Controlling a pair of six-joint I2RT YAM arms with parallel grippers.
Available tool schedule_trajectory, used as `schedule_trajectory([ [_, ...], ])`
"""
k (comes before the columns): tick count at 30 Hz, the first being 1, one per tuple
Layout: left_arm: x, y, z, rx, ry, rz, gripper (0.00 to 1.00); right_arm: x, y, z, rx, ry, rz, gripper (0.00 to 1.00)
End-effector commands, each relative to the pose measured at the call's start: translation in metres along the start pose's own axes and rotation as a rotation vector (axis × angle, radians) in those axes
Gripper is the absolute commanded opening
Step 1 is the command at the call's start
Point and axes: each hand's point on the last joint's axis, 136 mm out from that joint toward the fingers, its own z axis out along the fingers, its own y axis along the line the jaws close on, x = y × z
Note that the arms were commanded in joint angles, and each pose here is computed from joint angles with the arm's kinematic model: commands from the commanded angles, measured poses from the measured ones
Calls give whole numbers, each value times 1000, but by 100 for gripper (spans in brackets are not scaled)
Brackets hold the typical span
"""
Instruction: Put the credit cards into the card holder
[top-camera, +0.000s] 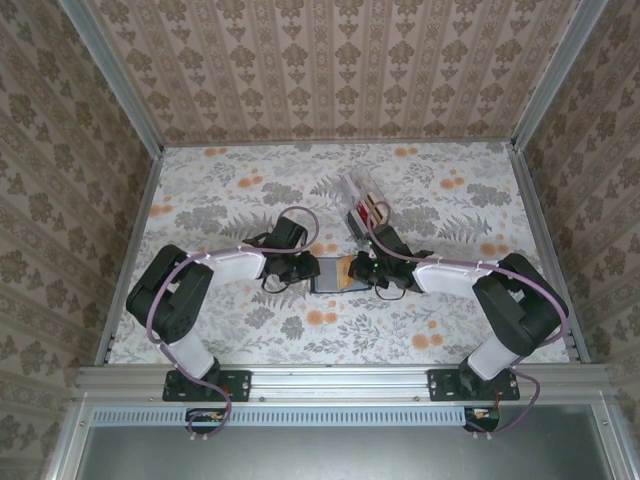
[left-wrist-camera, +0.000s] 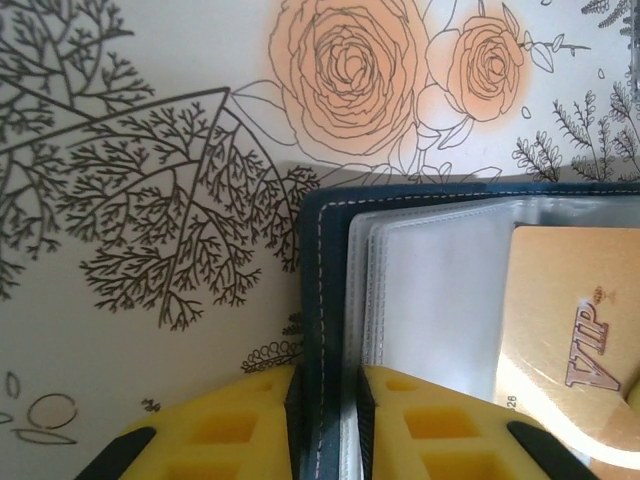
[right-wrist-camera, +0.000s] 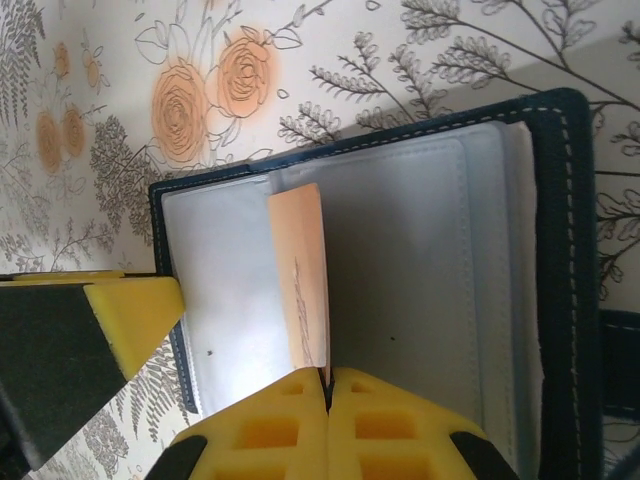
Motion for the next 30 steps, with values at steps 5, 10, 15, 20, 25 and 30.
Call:
schedule_trajectory([
  [5,12,3,10,-33,50,9,21,11,-12,8,4,38,34,0],
  [10,12,4,11,-44,51,9,19,11,-13,9,7,39,48,0],
  [15,12,6,7,-60,43,9,19,7,-14,4,19,20,38,0],
  [20,11,5,2,-61,29,13,33,14,-13,14,-11,59,45,0],
  [25,5,6,-10,-76,-21,16,53,14,-14,14,5,67,26,0],
  [30,3,3,-9,-72,-17,22,56,15,-13,18,3,89,18,0],
])
